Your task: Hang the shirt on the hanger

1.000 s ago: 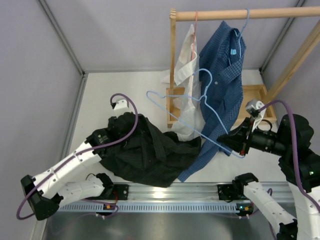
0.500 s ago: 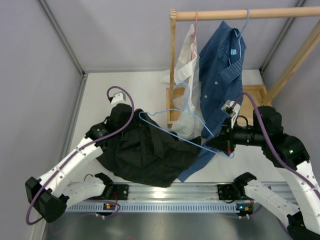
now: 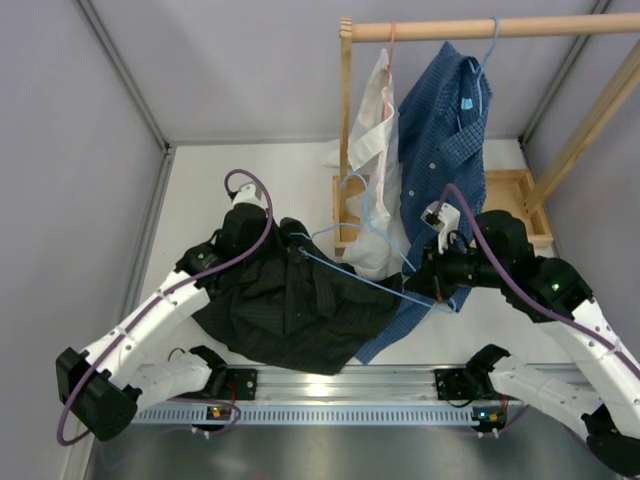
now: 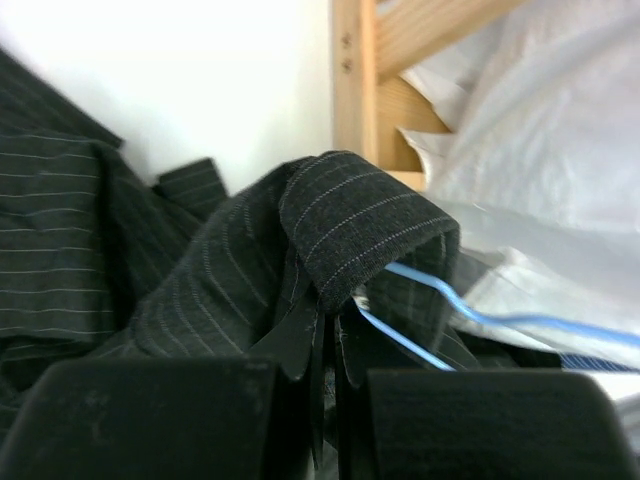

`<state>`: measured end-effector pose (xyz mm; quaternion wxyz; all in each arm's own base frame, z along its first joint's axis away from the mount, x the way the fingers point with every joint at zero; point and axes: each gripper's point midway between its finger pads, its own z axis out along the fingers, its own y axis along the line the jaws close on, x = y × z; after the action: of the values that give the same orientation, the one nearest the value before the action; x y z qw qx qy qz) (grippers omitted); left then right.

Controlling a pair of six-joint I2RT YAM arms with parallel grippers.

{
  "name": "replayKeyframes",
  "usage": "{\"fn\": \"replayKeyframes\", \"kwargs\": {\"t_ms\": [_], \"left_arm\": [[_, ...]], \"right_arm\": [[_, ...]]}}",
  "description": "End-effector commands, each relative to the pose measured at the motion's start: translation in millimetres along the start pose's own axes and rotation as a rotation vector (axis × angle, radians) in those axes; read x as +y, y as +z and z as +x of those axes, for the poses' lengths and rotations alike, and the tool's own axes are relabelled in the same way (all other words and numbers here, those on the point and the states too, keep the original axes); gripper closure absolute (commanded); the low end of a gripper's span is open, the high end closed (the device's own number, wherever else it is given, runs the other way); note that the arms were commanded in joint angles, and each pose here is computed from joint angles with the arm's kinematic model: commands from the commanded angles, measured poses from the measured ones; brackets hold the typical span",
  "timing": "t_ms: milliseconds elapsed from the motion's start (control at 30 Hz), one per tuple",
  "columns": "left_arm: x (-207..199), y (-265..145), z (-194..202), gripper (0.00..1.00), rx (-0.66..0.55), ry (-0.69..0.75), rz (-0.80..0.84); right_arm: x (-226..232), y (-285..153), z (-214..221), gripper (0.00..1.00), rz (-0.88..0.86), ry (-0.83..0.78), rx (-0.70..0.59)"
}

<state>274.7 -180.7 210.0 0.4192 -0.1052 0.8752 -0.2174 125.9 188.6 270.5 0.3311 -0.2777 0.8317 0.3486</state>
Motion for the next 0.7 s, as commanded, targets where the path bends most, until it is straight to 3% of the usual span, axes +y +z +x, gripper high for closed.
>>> {"fn": "replayKeyframes", "kwargs": {"t_ms": [0, 267, 433, 667], "left_arm": [[-35, -8, 0, 1.0, 0.021, -0.045, 0.178], [-67, -47, 13, 1.0, 0.084, 0.055, 0.385], [-81, -81, 29, 1.0, 0.186, 0.185, 0.528], [-81, -132, 32, 1.0, 0.217, 0.333, 0.642]], "right_arm": [[10, 4, -32, 1.0, -0.002, -0.029, -0.082], [54, 6, -37, 1.0, -0.26, -0.166, -0.031], [52, 7, -18, 1.0, -0.297, -0.245, 0.058], [61, 22, -10, 1.0, -0.421, -0.3, 0.123]]}}
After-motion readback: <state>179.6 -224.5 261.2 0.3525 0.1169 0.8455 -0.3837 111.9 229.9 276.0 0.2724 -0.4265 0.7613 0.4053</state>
